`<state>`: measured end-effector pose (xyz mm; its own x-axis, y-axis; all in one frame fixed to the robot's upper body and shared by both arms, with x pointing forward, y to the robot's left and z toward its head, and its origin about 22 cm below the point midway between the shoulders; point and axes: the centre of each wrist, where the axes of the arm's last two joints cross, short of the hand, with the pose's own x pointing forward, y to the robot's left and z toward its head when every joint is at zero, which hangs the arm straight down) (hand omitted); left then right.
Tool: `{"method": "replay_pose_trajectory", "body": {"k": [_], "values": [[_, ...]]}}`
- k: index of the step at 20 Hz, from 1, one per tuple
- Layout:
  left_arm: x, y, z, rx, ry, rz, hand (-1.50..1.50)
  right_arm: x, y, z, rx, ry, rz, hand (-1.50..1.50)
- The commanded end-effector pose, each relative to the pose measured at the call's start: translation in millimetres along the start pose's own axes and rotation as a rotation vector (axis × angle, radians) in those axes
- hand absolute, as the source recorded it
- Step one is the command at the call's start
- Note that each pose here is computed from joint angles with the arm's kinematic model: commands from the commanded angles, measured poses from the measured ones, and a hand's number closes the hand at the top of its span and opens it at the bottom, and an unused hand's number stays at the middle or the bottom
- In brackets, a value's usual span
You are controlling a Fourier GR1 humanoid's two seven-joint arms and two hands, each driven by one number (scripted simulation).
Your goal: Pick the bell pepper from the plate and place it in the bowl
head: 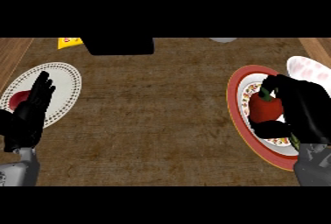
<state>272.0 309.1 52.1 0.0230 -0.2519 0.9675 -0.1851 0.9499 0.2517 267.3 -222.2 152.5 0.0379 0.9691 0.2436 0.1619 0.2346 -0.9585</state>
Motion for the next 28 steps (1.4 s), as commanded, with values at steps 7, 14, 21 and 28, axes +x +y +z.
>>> {"method": "replay_pose_trajectory", "body": {"k": [7,14,21,28], "values": [[2,-8,-10,-0.024,-0.021,-0.004,0.0,-52,-100,5,-0.206,0.108,-0.15,1.5],[-4,-23,5,-0.02,-0.016,0.008,0.0,-109,-72,-24,-0.192,0.148,-0.253,1.5],[1,-6,8,-0.046,-0.031,0.012,0.0,-177,-54,-71,-0.173,0.16,-0.269,1.5],[17,-2,-6,-0.04,-0.023,0.008,0.0,-202,2,-100,-0.164,0.172,-0.248,1.5]]}}
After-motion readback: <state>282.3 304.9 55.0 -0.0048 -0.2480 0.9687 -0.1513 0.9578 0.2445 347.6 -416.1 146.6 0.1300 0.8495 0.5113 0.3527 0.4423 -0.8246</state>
